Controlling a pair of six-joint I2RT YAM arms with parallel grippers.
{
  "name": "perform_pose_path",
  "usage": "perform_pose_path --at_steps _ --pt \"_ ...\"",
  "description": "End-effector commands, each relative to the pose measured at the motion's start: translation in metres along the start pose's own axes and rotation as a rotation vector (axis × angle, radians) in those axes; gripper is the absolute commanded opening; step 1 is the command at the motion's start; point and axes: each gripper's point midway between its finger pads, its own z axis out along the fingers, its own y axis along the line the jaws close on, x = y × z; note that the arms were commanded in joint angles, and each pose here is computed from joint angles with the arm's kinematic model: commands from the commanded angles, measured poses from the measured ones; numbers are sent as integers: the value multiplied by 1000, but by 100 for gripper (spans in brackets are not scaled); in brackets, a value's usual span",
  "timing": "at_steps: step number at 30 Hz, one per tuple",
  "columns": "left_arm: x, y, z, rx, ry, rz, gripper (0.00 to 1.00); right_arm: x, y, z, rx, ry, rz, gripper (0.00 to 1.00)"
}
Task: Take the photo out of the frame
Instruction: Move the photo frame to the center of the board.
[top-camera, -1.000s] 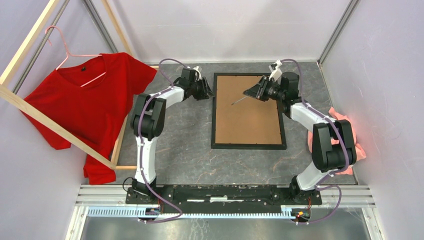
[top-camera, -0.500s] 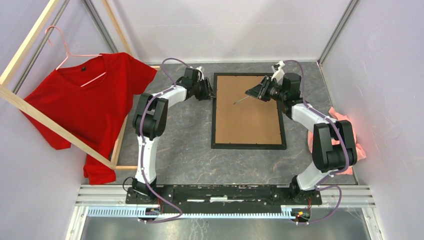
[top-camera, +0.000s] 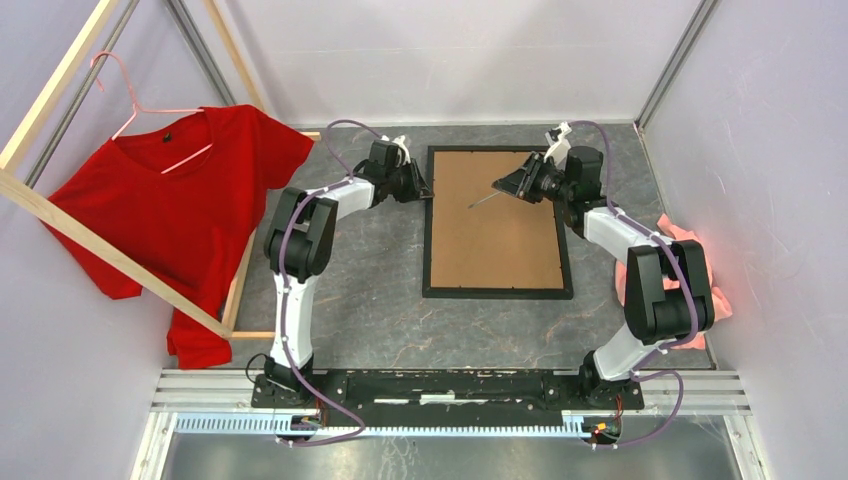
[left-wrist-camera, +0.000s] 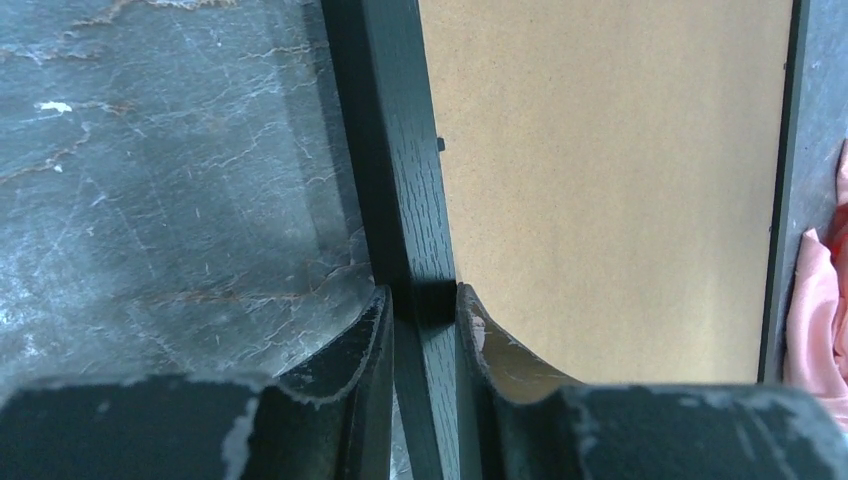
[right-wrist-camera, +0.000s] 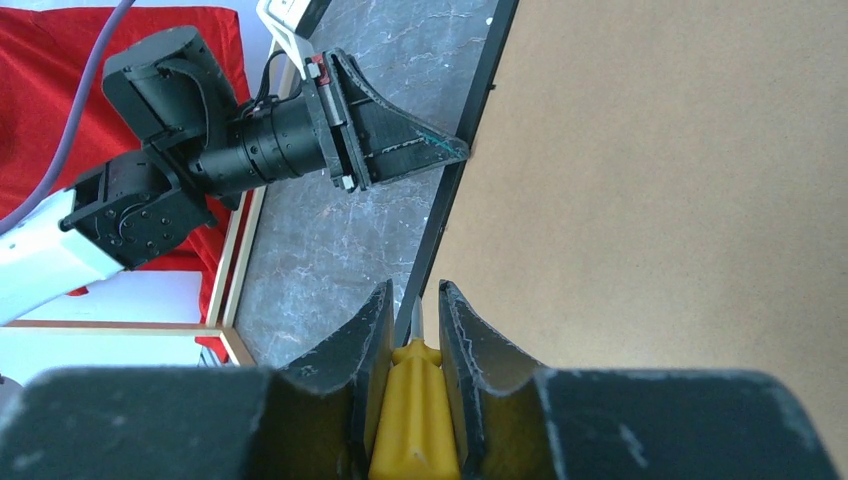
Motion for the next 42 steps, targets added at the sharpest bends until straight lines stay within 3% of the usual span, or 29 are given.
perform_pose_path --at_steps 1,13,18,27,32,42 --pt "42 4 -9 6 100 -7 19 -5 -3 -1 6 -26 -27 0" --pt "98 -8 -25 48 207 22 15 -7 -14 6 3 -93 -46 0" --pt "115 -6 -35 50 226 1 15 5 -23 24 8 -64 -34 0" --pt "115 -26 -44 157 183 -68 19 12 -28 69 -12 -42 37 0" --pt "102 -26 -50 160 155 -58 39 10 -11 81 -59 -2 26 0" --pt "22 -58 -102 208 -58 73 67 2 29 35 -90 19 -145 0"
